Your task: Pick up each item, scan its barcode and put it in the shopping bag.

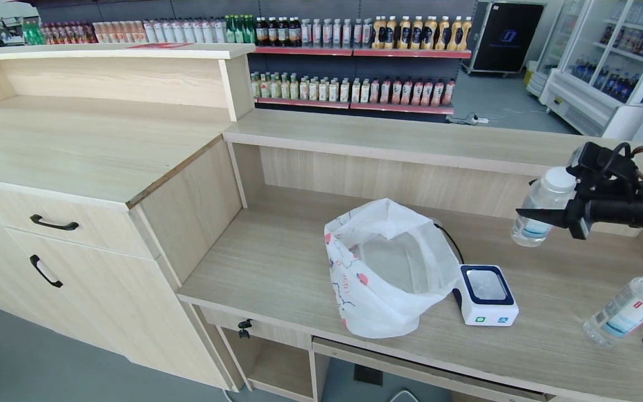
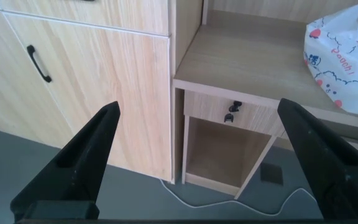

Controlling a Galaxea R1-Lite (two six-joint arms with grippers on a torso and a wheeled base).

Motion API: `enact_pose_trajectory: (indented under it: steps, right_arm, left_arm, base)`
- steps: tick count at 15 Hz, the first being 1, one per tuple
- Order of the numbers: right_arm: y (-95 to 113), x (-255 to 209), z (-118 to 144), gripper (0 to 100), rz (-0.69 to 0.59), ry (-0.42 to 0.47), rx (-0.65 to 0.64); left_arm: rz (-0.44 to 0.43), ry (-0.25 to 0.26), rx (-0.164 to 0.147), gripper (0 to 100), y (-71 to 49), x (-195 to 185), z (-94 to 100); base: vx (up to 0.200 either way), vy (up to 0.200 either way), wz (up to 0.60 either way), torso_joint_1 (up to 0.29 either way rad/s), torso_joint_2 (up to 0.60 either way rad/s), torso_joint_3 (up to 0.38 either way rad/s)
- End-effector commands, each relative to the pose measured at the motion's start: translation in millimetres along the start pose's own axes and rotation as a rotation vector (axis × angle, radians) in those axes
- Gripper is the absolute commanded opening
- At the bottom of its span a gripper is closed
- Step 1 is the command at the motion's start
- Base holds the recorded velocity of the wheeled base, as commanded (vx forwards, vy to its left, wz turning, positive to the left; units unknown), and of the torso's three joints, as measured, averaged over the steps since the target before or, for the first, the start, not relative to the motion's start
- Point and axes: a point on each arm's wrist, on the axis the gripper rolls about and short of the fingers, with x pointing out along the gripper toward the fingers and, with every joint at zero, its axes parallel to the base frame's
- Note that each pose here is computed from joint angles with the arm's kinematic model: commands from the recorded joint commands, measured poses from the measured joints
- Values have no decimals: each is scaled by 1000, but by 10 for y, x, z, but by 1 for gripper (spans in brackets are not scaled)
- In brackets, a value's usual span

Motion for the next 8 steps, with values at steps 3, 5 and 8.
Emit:
enact_pose_trajectory:
  steps: [3,5,8]
  right_arm:
    - [86,266,-260,0,98,-59,-71]
    - [123,348,-314,0,134,-97,-131]
    - [156,469,-383,0,185,-187,-238]
  left_arm:
    - [0,-1,0,100,0,0,1]
    - [0,-1,0,100,0,0,1]
    - [0,-1,0,100,0,0,1]
  base:
    - [0,0,0,0,0,0]
    - [0,0,0,0,0,0]
    - [0,0,0,0,0,0]
